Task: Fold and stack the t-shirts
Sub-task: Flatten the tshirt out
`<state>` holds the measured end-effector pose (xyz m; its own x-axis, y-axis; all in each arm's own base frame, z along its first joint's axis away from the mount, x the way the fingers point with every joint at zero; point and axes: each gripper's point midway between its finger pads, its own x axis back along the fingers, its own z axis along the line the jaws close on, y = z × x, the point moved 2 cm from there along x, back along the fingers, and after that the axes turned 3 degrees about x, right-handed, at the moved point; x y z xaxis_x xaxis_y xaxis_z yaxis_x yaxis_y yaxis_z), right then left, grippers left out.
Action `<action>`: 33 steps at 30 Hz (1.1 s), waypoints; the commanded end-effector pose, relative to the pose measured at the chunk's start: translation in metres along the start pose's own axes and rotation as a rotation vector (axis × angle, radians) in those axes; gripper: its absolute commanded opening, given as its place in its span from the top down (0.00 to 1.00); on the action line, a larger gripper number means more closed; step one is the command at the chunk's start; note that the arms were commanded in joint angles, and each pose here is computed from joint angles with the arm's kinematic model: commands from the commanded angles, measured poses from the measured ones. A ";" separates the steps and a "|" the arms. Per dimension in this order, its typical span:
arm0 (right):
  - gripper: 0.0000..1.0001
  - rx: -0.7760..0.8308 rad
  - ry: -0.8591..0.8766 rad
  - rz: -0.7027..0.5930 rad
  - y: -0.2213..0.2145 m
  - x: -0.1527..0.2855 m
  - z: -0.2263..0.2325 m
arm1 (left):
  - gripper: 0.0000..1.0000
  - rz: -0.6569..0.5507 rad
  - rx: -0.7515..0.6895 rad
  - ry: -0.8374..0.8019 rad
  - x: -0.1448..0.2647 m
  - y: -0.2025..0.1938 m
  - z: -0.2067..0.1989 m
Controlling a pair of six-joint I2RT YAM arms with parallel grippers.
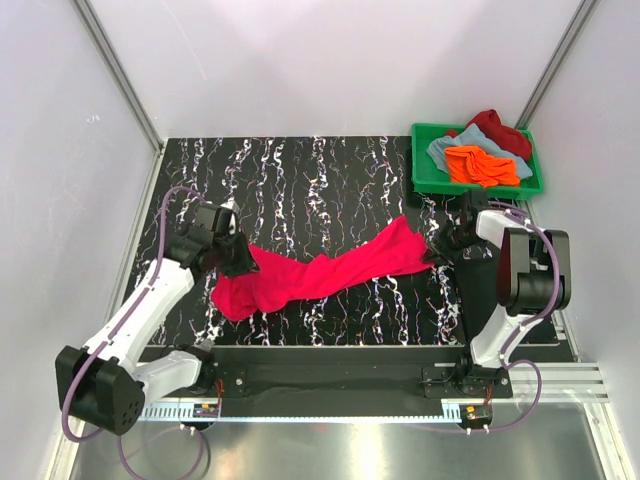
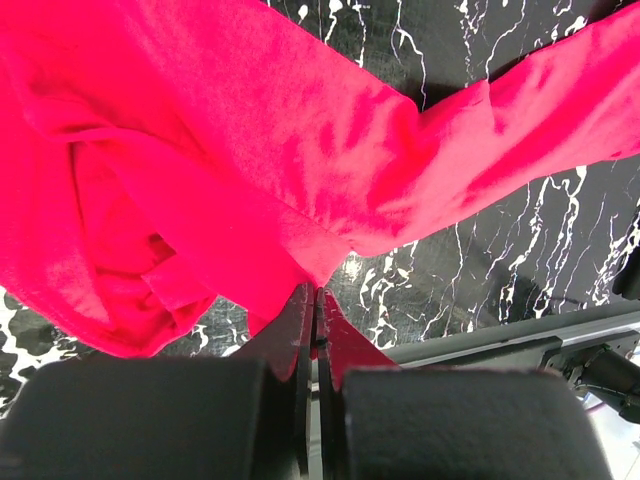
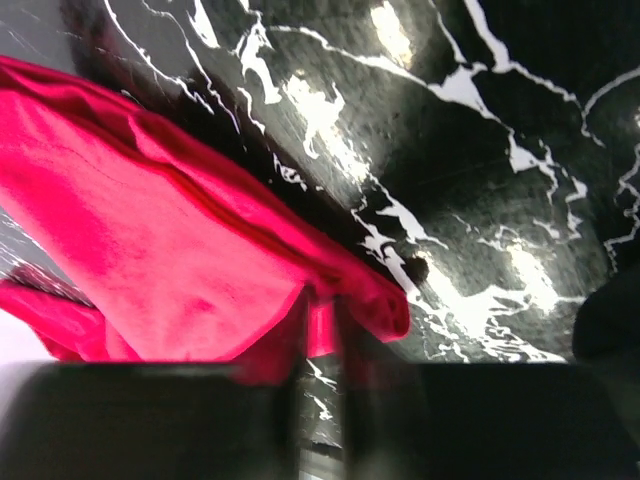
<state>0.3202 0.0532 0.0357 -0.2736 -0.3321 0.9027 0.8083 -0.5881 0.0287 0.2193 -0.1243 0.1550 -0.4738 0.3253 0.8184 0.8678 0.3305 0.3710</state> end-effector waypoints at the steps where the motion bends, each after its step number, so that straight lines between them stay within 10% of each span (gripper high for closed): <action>1: 0.96 -0.010 0.051 -0.024 0.013 0.003 0.014 | 1.00 -0.091 -0.047 -0.038 0.021 0.023 -0.013; 20: 1.00 0.023 0.360 -0.476 0.089 0.168 0.137 | 1.00 -0.817 -0.045 -0.032 0.209 0.213 -0.082; 33: 1.00 0.167 0.799 -0.931 0.126 0.386 0.262 | 1.00 -1.412 -0.313 -0.219 0.401 0.278 -0.160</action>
<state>0.4612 0.0455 0.4254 -0.9474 -0.2501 0.1997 0.3200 -0.7469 0.5829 0.3299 -0.0545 0.5854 -0.9941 0.0355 -0.1028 -0.0863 0.3190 0.9438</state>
